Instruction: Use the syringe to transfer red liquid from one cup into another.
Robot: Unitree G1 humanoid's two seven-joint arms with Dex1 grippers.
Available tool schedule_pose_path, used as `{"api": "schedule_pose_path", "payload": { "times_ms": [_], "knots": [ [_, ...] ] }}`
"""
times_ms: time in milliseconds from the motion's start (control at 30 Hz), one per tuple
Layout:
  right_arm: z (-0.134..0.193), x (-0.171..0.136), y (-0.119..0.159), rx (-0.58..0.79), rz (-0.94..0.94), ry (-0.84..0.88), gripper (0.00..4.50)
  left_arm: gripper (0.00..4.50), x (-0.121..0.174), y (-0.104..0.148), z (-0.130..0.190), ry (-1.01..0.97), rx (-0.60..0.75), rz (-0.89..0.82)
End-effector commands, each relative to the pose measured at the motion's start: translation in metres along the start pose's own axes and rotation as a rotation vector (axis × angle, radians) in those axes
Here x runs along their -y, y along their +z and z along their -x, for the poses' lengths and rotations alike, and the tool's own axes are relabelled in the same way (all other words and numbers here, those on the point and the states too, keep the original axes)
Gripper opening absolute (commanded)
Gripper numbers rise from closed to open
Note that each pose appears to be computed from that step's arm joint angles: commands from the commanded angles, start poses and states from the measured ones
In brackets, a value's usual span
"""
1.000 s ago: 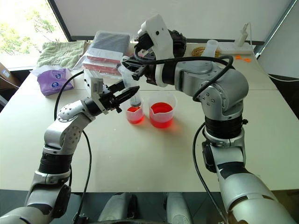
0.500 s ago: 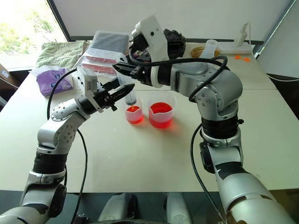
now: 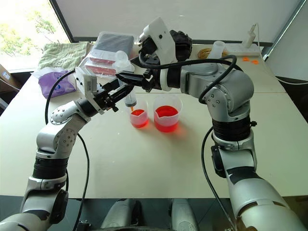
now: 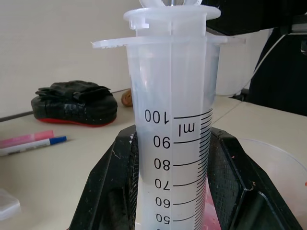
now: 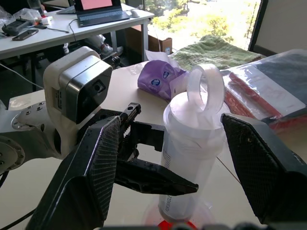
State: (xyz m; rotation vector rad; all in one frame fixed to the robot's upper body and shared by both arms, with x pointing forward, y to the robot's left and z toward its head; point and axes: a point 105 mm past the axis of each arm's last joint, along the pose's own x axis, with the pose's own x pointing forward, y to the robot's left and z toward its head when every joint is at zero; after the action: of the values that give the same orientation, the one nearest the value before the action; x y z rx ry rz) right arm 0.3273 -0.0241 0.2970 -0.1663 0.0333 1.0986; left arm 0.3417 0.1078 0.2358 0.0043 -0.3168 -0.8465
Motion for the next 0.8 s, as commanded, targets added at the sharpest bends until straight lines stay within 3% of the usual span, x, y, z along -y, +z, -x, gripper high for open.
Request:
{"api": "schedule_pose_path", "payload": {
  "times_ms": [33, 367, 500, 800],
  "knots": [
    [0.013, 0.012, 0.011, 0.025, 0.025, -0.032, 3.46, 1.51, 0.003, 0.028, -0.001, -0.013, 0.096, -0.050],
    [0.046, 0.047, 0.013, 0.042, -0.007, -0.129, 3.46, 1.51, 0.009, 0.033, -0.001, -0.060, 0.099, 0.036],
    [0.060, 0.056, 0.000, 0.023, -0.041, -0.169, 3.46, 1.51, 0.006, 0.038, 0.000, -0.060, 0.094, 0.181],
    [0.055, 0.052, -0.015, 0.003, -0.066, -0.167, 3.46, 1.51, -0.055, 0.068, -0.004, 0.203, 0.193, 0.450]
  ]
}}
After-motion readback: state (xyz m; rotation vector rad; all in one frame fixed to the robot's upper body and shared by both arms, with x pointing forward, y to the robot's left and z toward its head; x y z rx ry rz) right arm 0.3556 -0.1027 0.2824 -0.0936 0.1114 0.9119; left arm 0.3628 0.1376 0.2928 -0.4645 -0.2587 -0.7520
